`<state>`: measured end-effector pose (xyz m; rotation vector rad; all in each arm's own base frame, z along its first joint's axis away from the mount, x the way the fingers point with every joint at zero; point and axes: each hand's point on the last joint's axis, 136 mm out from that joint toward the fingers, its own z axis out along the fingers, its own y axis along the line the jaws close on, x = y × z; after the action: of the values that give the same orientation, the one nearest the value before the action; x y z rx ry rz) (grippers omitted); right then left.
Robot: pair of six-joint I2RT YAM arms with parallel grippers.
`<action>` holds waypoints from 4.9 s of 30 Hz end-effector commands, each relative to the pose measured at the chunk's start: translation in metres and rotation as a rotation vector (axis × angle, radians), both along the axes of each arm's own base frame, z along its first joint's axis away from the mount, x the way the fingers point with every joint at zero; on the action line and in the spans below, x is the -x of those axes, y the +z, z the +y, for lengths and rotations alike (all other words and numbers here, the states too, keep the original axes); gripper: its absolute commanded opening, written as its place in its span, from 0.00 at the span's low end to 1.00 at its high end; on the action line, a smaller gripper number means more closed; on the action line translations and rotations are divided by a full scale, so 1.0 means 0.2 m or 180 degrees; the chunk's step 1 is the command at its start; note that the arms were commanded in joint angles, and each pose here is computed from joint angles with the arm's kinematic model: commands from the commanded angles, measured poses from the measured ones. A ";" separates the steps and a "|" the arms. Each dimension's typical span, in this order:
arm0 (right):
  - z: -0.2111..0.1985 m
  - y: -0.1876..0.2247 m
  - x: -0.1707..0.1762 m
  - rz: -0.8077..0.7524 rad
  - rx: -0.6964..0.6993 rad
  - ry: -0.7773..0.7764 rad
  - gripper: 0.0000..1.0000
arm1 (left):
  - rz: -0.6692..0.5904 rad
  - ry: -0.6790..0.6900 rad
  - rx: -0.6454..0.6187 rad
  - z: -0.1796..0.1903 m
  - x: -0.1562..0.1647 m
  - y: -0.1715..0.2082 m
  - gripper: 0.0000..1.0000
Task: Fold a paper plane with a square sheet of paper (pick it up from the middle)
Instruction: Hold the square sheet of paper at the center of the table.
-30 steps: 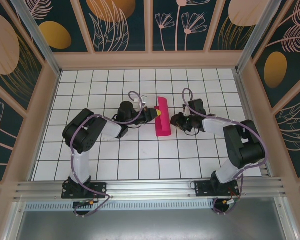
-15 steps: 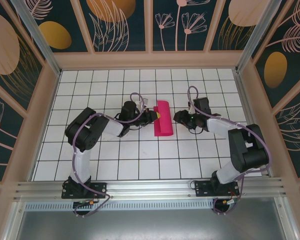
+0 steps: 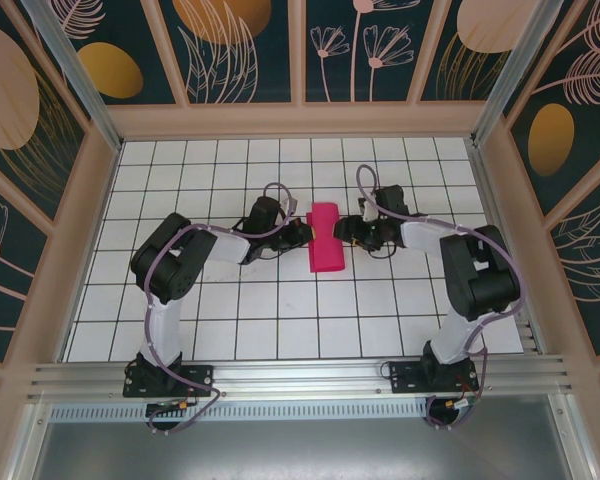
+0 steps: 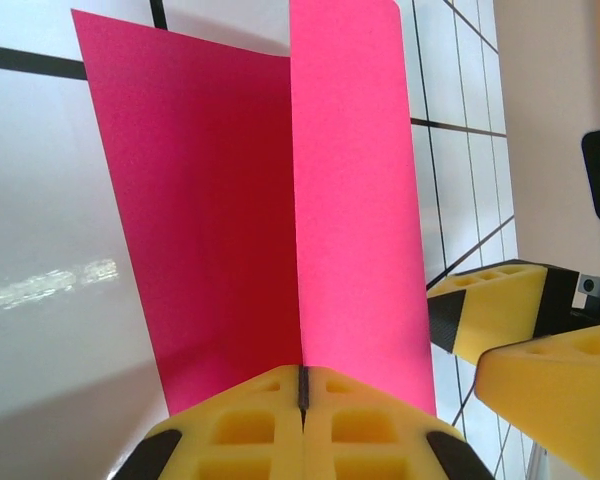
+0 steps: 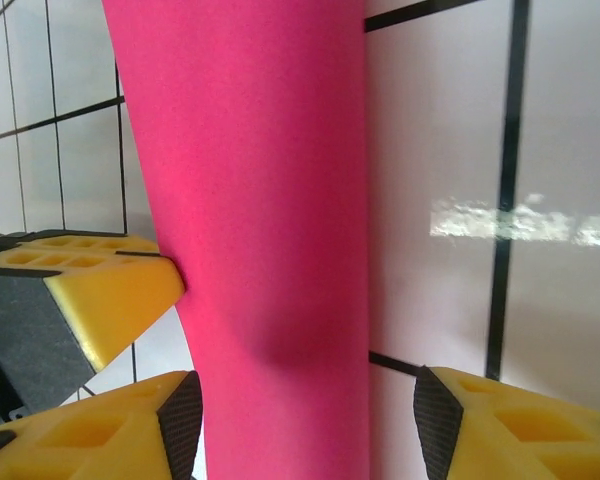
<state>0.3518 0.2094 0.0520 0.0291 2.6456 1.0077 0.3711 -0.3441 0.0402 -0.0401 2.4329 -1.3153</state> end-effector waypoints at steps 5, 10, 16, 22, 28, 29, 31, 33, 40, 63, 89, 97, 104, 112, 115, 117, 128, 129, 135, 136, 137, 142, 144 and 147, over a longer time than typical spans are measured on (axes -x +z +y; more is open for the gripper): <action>0.06 -0.07 -0.02 0.0138 0.0045 0.0236 0.54 | 0.0059 0.0036 -0.0231 0.02 -0.01 -0.06 0.00; 0.05 -0.13 -0.01 0.0238 0.0102 0.0235 0.49 | 0.0098 0.0062 -0.0236 0.02 -0.01 -0.06 0.00; 0.02 -0.25 0.03 0.0411 0.0347 0.0203 0.46 | 0.0109 0.0154 -0.0299 0.04 -0.03 -0.02 0.04; -0.02 -0.38 0.07 0.0566 0.0677 0.0152 0.43 | 0.0040 0.0344 -0.0431 0.10 -0.05 0.05 0.27; -0.05 -0.44 0.09 0.0609 0.0870 0.0168 0.42 | -0.0120 0.0500 -0.0496 0.15 -0.07 0.12 0.33; -0.06 -0.44 0.09 0.0611 0.0878 0.0173 0.42 | -0.0153 0.0515 -0.0491 0.15 -0.07 0.13 0.33; -0.05 -0.45 0.09 0.0611 0.0868 0.0225 0.42 | -0.0207 0.0555 -0.0511 0.17 -0.08 0.14 0.34; -0.04 -0.45 0.10 0.0618 0.0883 0.0267 0.43 | -0.0273 0.0611 -0.0557 0.19 -0.09 0.15 0.35; -0.04 -0.49 0.11 0.0625 0.1032 0.0372 0.43 | -0.0320 0.0711 -0.0563 0.20 -0.11 0.13 0.42; -0.08 -0.57 0.10 0.0670 0.1443 0.0461 0.43 | -0.0450 0.0938 -0.0703 0.29 -0.12 0.11 0.42; -0.07 -0.59 0.10 0.0692 0.1487 0.0486 0.44 | -0.0382 0.0560 -0.0202 0.14 -0.08 0.15 0.37; -0.08 -0.61 0.11 0.0704 0.1506 0.0500 0.44 | -0.0139 0.0346 -0.0126 0.07 -0.05 0.07 0.27; -0.07 -0.62 0.11 0.0728 0.1498 0.0499 0.44 | -0.0051 0.0192 0.0012 -0.02 -0.08 0.08 0.22; -0.06 -0.62 0.11 0.0729 0.1461 0.0507 0.44 | 0.0137 0.0143 -0.0255 -0.08 -0.07 -0.03 0.16; -0.06 -0.62 0.11 0.0734 0.1464 0.0511 0.44 | 0.0225 0.0183 -0.0363 -0.07 -0.07 -0.09 0.14; -0.07 -0.62 0.11 0.0739 0.1463 0.0503 0.44 | 0.0283 0.0194 -0.0418 -0.06 -0.06 -0.12 0.14; -0.06 -0.62 0.12 0.0747 0.1417 0.0500 0.44 | 0.0772 0.0448 -0.0920 0.06 -0.01 -0.35 0.11; -0.05 -0.61 0.12 0.0734 0.1402 0.0494 0.44 | 0.0794 0.0465 -0.0958 0.07 -0.01 -0.36 0.10; 0.00 -0.41 0.01 0.0472 0.1083 0.0320 0.44 | 0.0883 0.0529 -0.1192 0.14 0.02 -0.44 0.08; 0.01 -0.35 -0.02 0.0394 0.1005 0.0239 0.44 | 0.0894 0.0532 -0.1221 0.15 0.03 -0.46 0.08; 0.01 -0.27 -0.05 0.0296 0.0921 0.0154 0.44 | 0.0908 0.0539 -0.1246 0.16 0.03 -0.47 0.08; -0.03 0.00 -0.15 -0.0029 0.0635 -0.0248 0.47 | 0.0950 0.0567 -0.1348 0.19 0.05 -0.51 0.08; -0.03 0.04 -0.15 -0.0078 0.0593 -0.0289 0.47 | 0.0955 0.0571 -0.1373 0.19 0.06 -0.52 0.08; -0.01 0.08 -0.15 -0.0115 0.0485 -0.0327 0.37 | 0.0956 0.0591 -0.1423 0.21 0.06 -0.53 0.08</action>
<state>0.3726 0.2030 0.0463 0.0722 2.7349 0.7213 0.3882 -0.3521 0.0135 -0.2266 2.6200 -1.0548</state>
